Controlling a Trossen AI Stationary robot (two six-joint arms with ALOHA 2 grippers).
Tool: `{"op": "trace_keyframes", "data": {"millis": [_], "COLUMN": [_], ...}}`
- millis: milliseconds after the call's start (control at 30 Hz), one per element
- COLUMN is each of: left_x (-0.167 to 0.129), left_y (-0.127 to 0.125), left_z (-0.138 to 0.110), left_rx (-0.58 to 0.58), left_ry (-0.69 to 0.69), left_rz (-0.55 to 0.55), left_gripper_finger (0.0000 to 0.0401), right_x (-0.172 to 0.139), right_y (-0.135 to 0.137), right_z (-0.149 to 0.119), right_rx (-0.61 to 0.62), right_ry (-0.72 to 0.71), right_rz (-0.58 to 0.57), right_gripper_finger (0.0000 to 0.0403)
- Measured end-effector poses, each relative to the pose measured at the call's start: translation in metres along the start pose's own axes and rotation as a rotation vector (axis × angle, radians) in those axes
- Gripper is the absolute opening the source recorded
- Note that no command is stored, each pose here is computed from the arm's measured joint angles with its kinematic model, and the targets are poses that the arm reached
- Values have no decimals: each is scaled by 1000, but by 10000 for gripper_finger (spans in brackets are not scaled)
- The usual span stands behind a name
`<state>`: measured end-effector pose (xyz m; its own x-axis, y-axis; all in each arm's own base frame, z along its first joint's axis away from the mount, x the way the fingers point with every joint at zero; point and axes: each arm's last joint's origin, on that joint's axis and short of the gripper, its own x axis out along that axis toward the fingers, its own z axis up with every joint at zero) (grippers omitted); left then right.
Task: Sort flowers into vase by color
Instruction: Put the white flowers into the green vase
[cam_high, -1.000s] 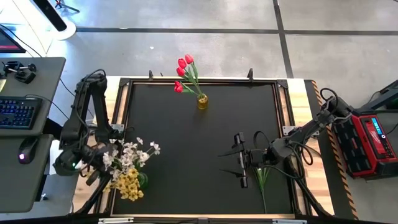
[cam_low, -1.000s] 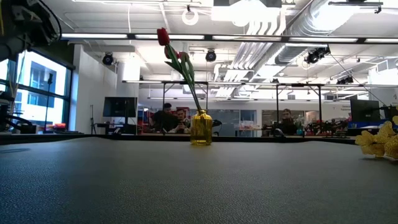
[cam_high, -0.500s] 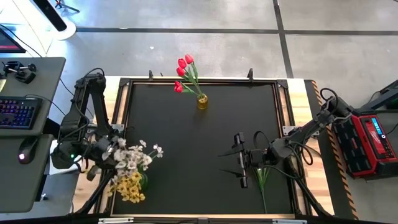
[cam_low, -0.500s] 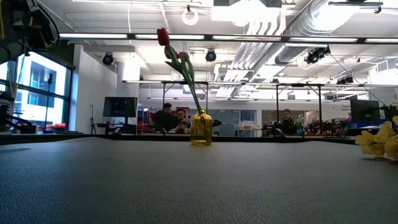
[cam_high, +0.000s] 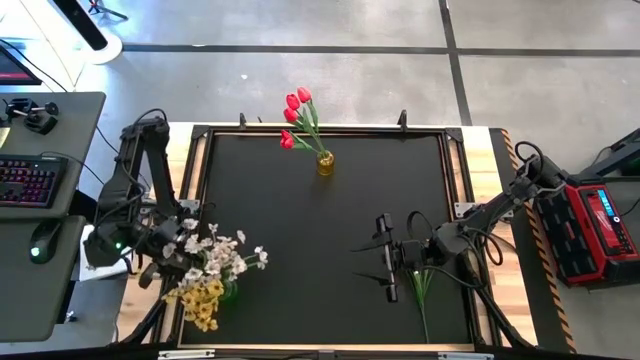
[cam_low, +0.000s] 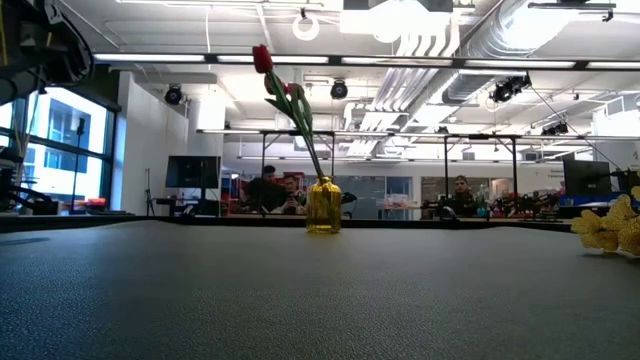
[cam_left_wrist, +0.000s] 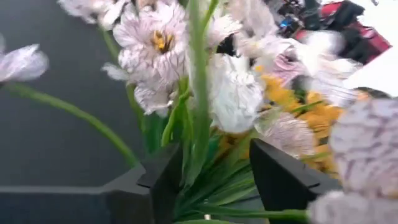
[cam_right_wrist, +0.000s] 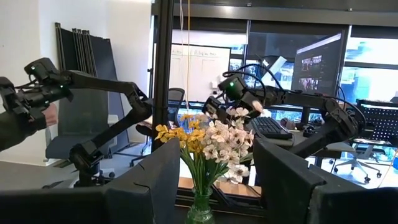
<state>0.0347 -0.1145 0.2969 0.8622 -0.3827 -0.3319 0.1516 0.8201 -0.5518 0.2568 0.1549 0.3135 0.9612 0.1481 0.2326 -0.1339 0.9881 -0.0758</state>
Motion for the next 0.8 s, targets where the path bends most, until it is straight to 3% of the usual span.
{"op": "trace_keyframes", "data": {"millis": [267,600,800], "left_x": [-11,-13,-17], "left_y": [0,-1,-16], "left_z": [17,23,35], "left_rx": [59,136,216], "left_ry": [-50,-116,-198], "left_rz": [-108,-99,-206], "left_gripper_finger": [202,202,202], "right_x": [0,0,0], "right_y": [0,0,0], "right_z": [0,-1,-1], "right_rx": [0,-2,-2], "right_ry": [0,6,6], "right_rz": [0,1,1], "right_gripper_finger": [188,188,188]}}
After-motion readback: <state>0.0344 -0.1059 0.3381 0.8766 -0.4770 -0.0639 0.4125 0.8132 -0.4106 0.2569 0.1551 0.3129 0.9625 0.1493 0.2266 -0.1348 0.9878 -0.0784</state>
